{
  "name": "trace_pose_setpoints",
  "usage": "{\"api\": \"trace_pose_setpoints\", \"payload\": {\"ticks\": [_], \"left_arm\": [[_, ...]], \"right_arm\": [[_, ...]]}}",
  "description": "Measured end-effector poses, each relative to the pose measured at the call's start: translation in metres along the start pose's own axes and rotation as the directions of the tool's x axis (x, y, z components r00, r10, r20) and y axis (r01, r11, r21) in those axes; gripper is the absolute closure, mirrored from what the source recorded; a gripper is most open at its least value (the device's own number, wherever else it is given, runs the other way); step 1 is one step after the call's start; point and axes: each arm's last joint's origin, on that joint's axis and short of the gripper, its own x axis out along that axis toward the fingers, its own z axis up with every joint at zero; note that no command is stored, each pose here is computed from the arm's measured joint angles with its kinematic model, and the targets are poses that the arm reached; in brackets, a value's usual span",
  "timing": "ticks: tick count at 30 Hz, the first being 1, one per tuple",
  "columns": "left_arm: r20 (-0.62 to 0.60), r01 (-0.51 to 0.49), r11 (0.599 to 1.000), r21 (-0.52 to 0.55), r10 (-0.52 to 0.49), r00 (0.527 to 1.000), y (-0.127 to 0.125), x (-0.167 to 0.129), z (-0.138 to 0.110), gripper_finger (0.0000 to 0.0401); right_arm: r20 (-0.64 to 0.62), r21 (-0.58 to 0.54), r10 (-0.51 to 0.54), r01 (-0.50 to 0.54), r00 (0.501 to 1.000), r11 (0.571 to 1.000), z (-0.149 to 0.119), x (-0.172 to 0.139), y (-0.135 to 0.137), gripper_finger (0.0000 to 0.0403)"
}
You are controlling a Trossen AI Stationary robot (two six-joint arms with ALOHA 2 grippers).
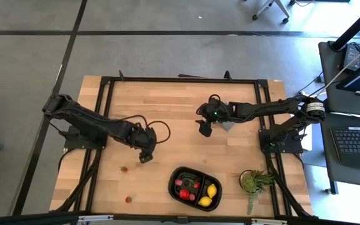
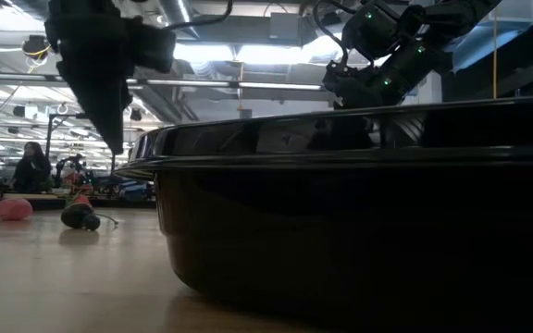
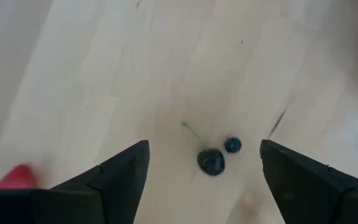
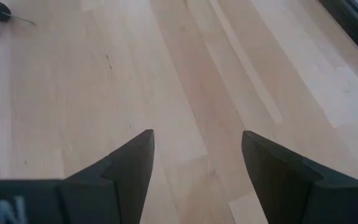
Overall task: Pick and placing Produce into tupperware
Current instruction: Put the cherry into the black bin
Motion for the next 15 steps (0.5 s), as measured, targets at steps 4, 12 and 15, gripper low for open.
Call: {"api": "trace_pose_setpoints", "payload": {"ticks": [4,12,15], "left_arm": [[-0.035,0.006,0.998,-0.067,-0.008,0.999,0.001,0.01,-0.005,0.0107],[-0.127,0.007,0.989,-0.147,-0.026,0.992,0.01,0.034,-0.02,0.0107],[-0.106,0.036,0.988,-0.151,-0.052,0.993,0.01,0.039,-0.022,0.0107]], "right_arm": [[0.0,0.0,0.0,0.0,1.0,1.0,0.0,0.0,0.0,0.016],[-0.001,0.0,0.0,0.0,1.0,1.0,0.0,0.0,0.0,0.016],[-0.001,-0.001,0.0,0.0,1.0,1.0,0.0,0.0,0.0,0.016]]}}
